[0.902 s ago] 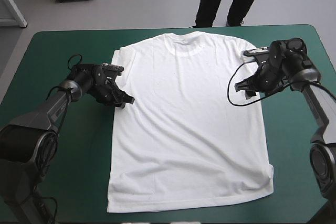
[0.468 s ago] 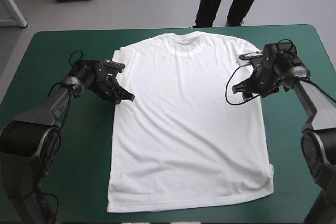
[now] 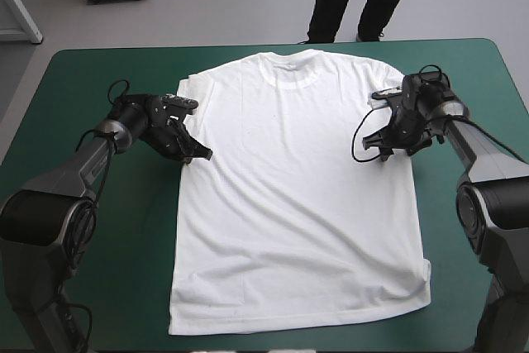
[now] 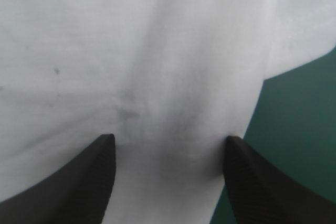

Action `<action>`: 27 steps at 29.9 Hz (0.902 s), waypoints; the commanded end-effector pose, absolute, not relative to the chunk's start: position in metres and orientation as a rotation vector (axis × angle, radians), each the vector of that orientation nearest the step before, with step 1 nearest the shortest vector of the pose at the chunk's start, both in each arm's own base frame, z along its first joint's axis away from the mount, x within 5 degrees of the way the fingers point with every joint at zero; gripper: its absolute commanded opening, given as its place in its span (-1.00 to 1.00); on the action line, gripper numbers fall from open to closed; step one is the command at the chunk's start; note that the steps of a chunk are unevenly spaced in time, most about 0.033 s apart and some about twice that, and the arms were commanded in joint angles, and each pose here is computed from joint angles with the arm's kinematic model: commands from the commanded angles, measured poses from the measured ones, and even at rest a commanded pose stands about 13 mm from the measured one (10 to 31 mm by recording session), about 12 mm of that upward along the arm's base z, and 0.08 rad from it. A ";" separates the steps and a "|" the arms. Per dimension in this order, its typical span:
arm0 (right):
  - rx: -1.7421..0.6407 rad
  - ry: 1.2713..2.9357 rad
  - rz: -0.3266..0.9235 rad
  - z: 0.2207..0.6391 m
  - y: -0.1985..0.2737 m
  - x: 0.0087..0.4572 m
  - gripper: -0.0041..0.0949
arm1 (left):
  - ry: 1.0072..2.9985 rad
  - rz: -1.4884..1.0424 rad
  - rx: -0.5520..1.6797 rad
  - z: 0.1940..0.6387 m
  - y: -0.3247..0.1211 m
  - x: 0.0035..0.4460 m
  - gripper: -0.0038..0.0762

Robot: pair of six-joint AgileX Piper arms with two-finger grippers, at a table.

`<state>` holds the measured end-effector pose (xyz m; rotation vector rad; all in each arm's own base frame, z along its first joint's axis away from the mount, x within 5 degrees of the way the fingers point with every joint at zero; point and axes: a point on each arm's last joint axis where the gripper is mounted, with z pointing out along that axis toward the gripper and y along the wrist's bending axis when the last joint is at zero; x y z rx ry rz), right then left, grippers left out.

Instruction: Fold the cloth

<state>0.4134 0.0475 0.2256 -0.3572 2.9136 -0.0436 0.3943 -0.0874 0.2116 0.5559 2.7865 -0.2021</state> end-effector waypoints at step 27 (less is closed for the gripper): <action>-0.259 2.881 0.073 0.252 0.038 0.424 -0.95 | 2.674 -0.253 0.605 0.263 -0.092 0.376 -0.96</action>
